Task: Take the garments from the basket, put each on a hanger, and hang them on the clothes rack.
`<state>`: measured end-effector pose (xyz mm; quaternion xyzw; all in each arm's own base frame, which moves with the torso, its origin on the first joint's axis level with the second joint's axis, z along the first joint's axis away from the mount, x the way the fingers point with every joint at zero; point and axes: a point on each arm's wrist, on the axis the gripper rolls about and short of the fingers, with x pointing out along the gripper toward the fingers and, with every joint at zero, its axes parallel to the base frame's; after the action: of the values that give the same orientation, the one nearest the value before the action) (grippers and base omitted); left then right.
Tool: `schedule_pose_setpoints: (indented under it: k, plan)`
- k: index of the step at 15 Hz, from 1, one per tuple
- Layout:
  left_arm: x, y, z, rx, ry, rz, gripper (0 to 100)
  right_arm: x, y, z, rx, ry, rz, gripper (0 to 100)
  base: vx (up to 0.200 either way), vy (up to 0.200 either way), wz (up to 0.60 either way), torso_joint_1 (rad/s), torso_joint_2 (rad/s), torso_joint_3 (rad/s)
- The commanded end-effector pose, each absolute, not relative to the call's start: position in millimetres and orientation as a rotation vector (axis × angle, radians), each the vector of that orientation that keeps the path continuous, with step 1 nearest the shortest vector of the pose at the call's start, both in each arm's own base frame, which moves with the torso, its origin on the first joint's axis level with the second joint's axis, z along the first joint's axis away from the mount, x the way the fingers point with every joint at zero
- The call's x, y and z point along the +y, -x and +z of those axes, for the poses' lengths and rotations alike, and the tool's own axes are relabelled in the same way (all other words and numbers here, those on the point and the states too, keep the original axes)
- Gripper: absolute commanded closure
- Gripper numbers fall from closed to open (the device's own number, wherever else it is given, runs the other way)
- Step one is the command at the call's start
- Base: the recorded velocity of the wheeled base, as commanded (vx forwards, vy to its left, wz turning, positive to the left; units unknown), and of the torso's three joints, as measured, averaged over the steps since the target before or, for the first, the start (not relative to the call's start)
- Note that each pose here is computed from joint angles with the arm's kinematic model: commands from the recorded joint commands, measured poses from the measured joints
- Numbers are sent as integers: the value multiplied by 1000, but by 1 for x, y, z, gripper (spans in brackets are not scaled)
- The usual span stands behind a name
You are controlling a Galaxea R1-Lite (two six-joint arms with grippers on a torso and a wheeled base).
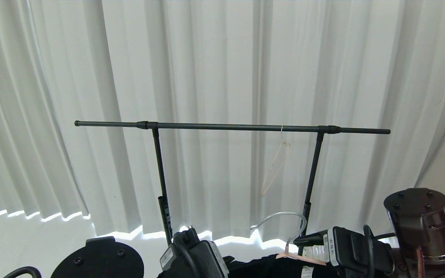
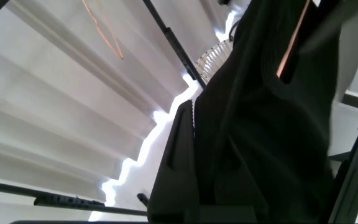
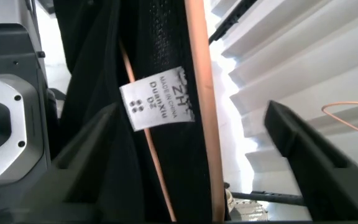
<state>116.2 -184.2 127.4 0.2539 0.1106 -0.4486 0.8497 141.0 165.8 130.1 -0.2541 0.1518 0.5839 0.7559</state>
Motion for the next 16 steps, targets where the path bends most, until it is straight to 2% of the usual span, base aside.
schedule_pose_setpoints:
  k: [1,8,9,16]
  plan:
    - [-184,-116,127,234,-535,-944,100,166,-141,129,334,556,1275,100,0,0,0,0,0,0]
    - [-185,-117,125,242,-540,-944,100,166,-141,130,328,551,1273,100,0,0,0,0,0,0]
    - [-185,-117,125,241,-542,-942,0,166,-141,131,325,551,1273,100,0,0,0,0,0,0]
    - [-181,-118,124,252,-532,-923,0,149,-143,146,268,528,1198,100,0,0,0,0,0,0]
